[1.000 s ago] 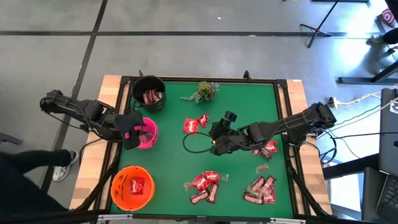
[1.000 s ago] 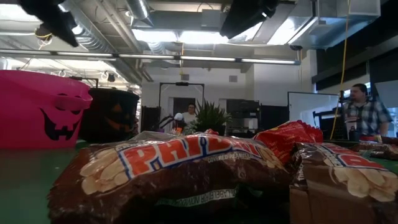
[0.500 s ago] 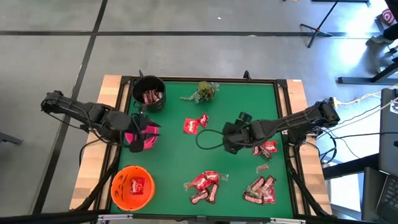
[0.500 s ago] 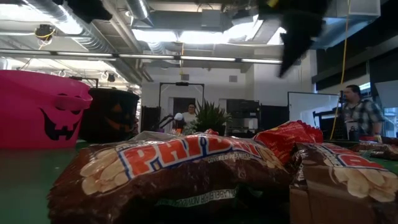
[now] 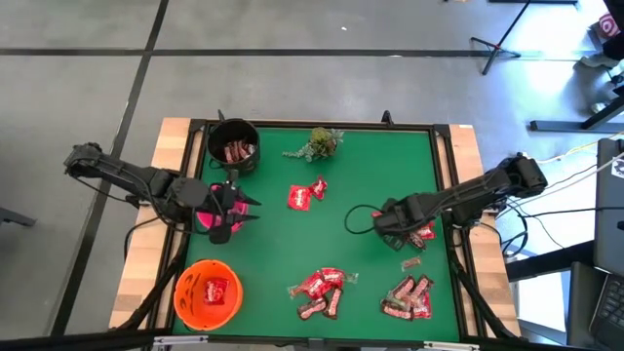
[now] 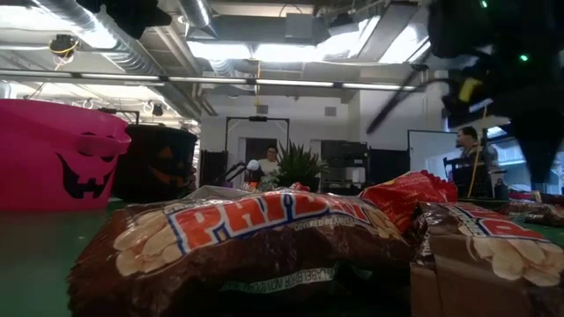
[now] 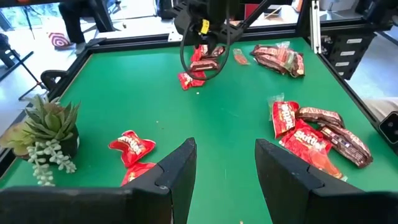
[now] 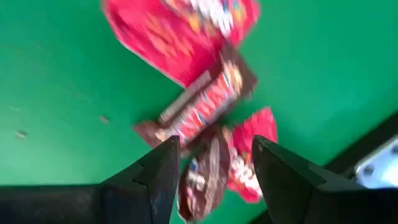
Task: Sort candy
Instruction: Put the brown chocolate into the black bucket, then put the red candy into the orange bucket
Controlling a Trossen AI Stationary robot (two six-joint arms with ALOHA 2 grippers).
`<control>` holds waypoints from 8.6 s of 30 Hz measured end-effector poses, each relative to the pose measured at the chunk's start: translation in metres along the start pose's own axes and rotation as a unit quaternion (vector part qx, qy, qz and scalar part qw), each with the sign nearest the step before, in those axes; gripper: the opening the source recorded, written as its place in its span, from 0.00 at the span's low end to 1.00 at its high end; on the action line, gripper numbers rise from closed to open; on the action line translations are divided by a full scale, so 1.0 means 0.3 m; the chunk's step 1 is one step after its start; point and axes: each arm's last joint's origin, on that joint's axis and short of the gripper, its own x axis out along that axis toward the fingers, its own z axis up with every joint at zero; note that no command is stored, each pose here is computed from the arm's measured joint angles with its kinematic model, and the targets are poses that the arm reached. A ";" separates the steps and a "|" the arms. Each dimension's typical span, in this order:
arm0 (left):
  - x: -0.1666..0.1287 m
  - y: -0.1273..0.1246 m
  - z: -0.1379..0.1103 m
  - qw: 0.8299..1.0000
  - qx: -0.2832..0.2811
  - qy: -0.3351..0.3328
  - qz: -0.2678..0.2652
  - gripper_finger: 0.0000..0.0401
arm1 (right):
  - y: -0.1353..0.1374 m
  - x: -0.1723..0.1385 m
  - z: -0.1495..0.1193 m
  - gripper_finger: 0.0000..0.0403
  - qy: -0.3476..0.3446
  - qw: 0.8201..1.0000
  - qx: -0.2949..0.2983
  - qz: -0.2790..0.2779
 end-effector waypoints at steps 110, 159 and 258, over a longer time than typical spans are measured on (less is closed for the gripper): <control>0.051 0.277 0.032 0.942 -0.101 -0.046 0.317 0.14 | 0.158 -0.655 0.413 0.67 -0.559 0.787 -0.194 0.175; -0.171 0.242 0.138 0.978 -0.061 -0.201 0.010 0.42 | 0.056 -0.519 0.076 0.62 -0.328 0.940 -0.065 -0.066; 0.116 0.076 0.087 0.990 0.012 -0.119 -0.069 0.46 | 0.209 -0.585 0.286 0.03 -0.560 0.730 -0.217 0.326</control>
